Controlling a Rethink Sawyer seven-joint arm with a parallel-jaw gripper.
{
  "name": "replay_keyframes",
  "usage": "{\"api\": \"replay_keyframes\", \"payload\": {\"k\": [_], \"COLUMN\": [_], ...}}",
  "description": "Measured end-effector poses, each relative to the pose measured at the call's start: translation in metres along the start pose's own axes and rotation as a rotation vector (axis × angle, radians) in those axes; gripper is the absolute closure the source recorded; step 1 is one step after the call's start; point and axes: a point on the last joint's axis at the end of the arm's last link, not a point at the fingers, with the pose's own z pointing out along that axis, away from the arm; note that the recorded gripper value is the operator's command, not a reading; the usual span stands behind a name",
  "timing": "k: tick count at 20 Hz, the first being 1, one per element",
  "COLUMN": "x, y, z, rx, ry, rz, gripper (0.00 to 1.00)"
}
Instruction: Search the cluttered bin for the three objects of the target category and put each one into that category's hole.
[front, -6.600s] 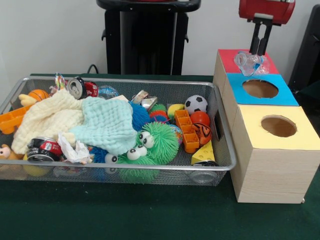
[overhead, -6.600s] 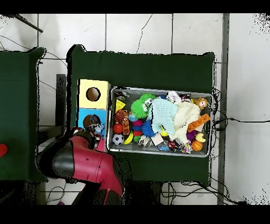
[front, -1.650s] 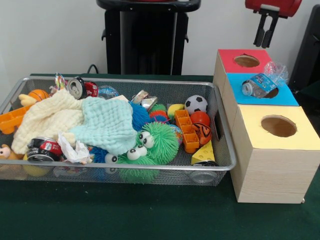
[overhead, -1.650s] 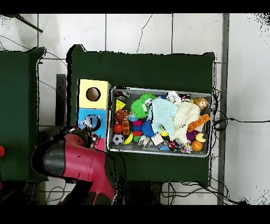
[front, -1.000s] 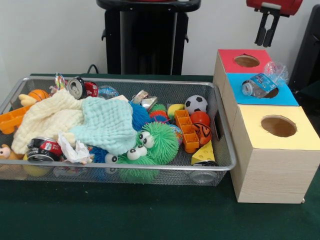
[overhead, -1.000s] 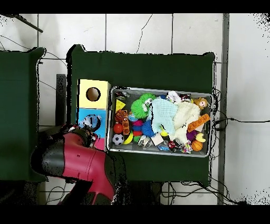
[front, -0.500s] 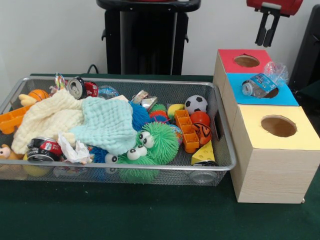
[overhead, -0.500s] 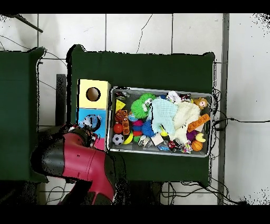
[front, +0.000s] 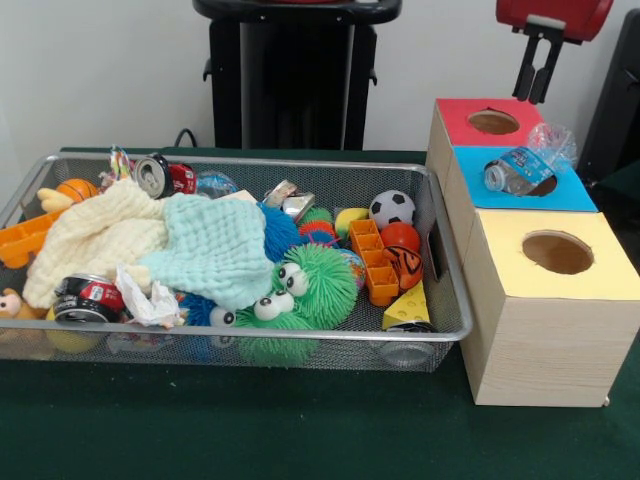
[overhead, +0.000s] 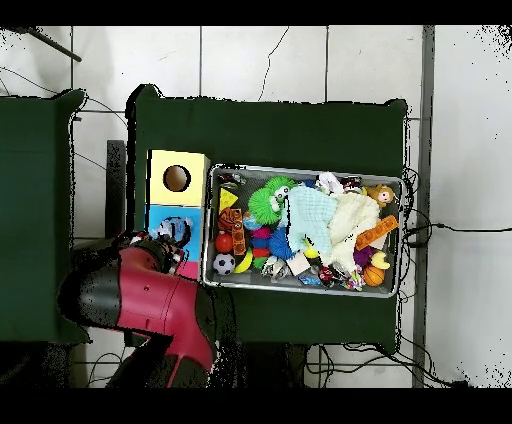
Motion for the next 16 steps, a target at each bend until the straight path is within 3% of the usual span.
{"api": "replay_keyframes", "payload": {"k": [9,16], "x": [0.013,0.025], "y": [0.014,0.023], "z": [0.014,0.02], "rx": [0.012,0.017], "ry": [0.015,0.026], "rz": [-0.014,0.003], "gripper": [1.0,1.0]}}
